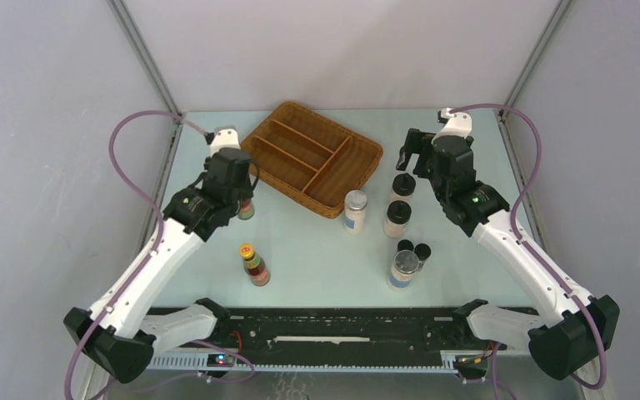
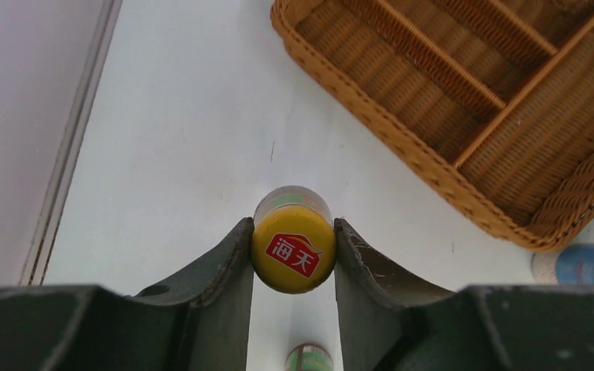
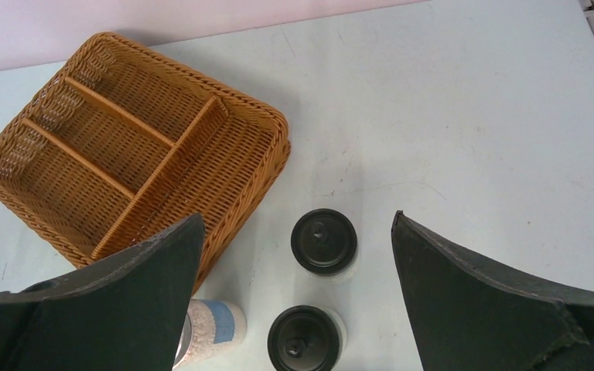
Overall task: Organize the condiment bottles
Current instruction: Pick up the bottle from the center of the board, then place the bottle in the storage box.
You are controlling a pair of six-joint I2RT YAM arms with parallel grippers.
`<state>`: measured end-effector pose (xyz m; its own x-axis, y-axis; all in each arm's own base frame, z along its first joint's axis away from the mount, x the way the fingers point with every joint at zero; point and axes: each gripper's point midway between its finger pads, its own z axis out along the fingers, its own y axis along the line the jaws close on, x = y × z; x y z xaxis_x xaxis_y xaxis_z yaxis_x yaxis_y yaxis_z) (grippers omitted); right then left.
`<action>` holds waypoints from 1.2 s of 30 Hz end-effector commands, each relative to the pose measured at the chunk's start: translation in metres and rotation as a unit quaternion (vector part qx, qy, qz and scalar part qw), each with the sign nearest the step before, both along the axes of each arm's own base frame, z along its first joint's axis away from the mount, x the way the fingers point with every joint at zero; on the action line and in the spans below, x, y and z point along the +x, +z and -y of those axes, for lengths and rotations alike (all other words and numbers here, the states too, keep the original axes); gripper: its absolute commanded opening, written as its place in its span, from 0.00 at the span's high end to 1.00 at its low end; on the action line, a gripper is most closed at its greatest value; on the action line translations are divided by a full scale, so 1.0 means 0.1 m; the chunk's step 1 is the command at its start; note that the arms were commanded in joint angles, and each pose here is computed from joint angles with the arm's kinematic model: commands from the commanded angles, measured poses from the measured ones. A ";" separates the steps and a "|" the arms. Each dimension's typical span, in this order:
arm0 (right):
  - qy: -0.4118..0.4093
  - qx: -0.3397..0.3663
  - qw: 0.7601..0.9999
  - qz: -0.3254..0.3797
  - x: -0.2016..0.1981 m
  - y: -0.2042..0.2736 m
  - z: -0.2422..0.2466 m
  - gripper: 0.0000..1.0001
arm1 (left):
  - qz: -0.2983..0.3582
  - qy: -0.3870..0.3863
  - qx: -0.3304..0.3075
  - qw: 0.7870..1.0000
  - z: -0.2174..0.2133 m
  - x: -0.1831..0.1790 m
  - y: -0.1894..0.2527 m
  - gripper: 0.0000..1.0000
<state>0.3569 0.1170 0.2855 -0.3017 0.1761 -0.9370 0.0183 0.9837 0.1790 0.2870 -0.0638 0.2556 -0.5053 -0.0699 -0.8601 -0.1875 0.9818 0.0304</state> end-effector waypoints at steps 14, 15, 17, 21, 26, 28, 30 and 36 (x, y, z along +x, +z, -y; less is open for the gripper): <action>-0.008 0.032 0.999 0.038 0.20 0.16 0.06 0.00 | 0.157 0.004 -0.024 0.987 0.21 1.13 1.51 1.00; -0.009 0.036 0.999 0.039 0.23 0.16 0.07 0.00 | 0.160 0.004 -0.024 0.987 0.21 1.20 1.56 1.00; -0.012 0.044 0.998 0.040 0.28 0.15 0.10 0.00 | 0.163 0.002 -0.026 0.986 0.22 1.36 1.62 1.00; -0.019 0.055 0.997 0.043 0.40 0.13 0.18 0.00 | 0.170 -0.007 -0.035 0.985 0.26 1.67 1.73 1.00; -0.026 0.059 0.997 0.042 0.53 0.06 0.24 0.00 | 0.176 -0.023 -0.048 0.983 0.34 2.05 1.74 1.00; -0.029 0.059 0.997 0.042 0.57 0.04 0.26 0.00 | 0.180 -0.033 -0.055 0.982 0.40 2.18 1.73 1.00; -0.031 0.060 0.997 0.042 0.61 0.02 0.28 0.00 | 0.184 -0.040 -0.059 0.980 0.44 2.31 1.70 1.00; -0.037 0.058 0.997 0.038 0.69 -0.05 0.33 0.00 | 0.202 -0.058 -0.081 0.974 0.56 2.68 1.56 1.00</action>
